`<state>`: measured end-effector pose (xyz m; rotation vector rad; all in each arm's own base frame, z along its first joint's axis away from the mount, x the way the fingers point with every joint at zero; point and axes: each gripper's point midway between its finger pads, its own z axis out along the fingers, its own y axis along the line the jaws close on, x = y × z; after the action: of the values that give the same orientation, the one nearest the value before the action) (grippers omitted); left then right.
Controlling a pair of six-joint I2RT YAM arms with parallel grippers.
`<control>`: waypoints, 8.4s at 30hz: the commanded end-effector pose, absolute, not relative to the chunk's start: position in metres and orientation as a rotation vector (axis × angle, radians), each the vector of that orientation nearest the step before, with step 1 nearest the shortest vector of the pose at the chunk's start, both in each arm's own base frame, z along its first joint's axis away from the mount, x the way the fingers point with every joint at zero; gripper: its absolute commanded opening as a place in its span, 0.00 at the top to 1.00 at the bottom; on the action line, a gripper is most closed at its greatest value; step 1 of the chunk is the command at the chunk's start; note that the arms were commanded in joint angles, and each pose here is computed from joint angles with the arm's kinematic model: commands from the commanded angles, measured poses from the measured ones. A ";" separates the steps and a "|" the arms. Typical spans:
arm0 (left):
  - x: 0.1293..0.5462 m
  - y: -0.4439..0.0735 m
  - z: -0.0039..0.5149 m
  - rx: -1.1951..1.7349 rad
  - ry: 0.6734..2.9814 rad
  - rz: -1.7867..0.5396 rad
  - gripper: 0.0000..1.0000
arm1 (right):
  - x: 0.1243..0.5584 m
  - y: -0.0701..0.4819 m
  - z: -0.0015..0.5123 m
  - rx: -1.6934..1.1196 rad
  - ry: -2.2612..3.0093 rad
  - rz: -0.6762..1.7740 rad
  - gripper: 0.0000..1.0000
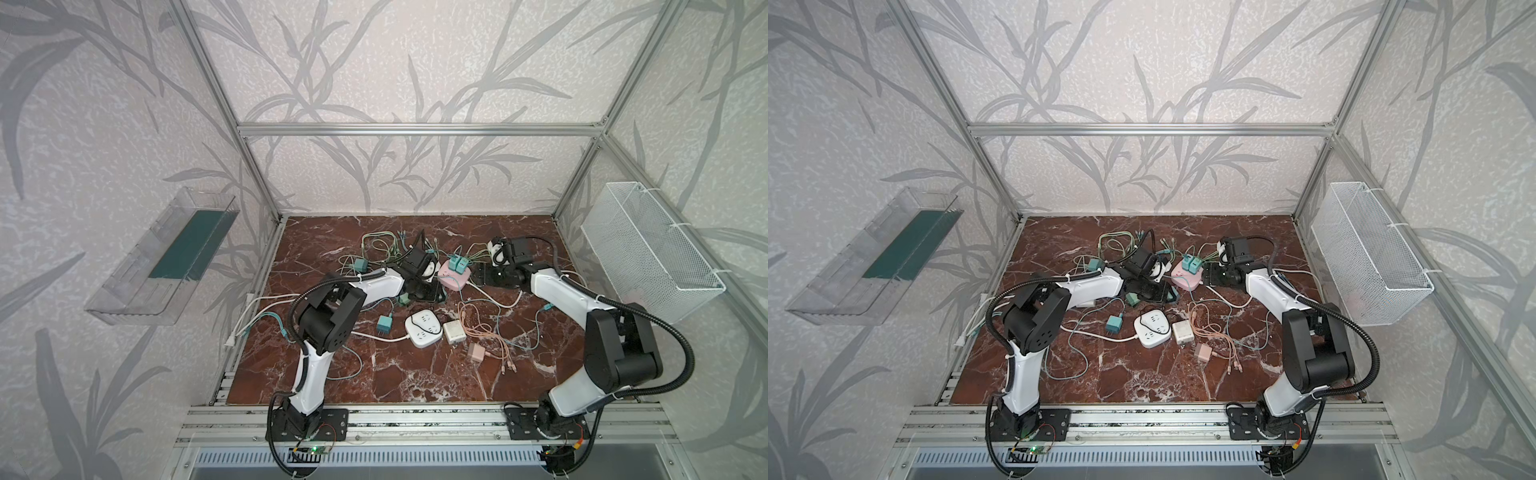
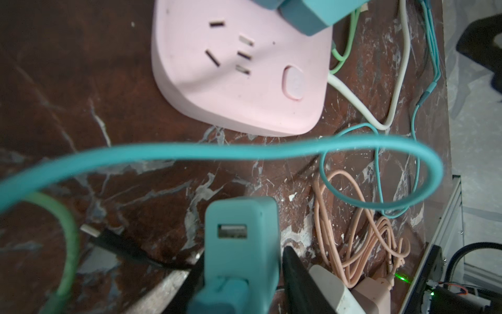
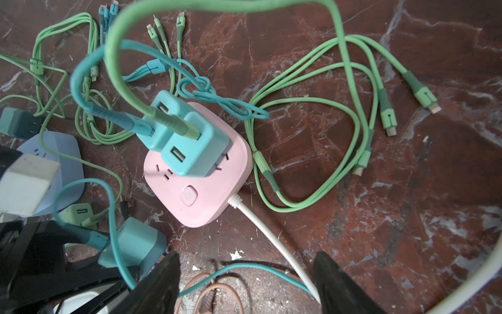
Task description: Pull the plug off the socket
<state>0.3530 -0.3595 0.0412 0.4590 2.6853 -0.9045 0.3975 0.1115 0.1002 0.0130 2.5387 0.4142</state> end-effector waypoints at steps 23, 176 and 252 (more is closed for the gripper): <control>0.389 -0.332 0.093 0.505 2.564 -0.660 0.45 | 0.407 0.123 0.112 -0.521 2.444 0.245 0.20; 0.424 -0.365 -0.008 0.544 2.882 -0.435 0.42 | 0.468 0.153 0.110 -0.788 2.283 0.337 0.90; 0.416 -0.374 0.000 0.473 2.889 -0.566 0.42 | 0.412 0.095 0.071 -0.439 2.725 0.155 0.88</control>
<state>0.4466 -0.3910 0.0404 0.4667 2.7240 -0.6627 0.4214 0.1037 0.0603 -0.5034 2.7017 0.1494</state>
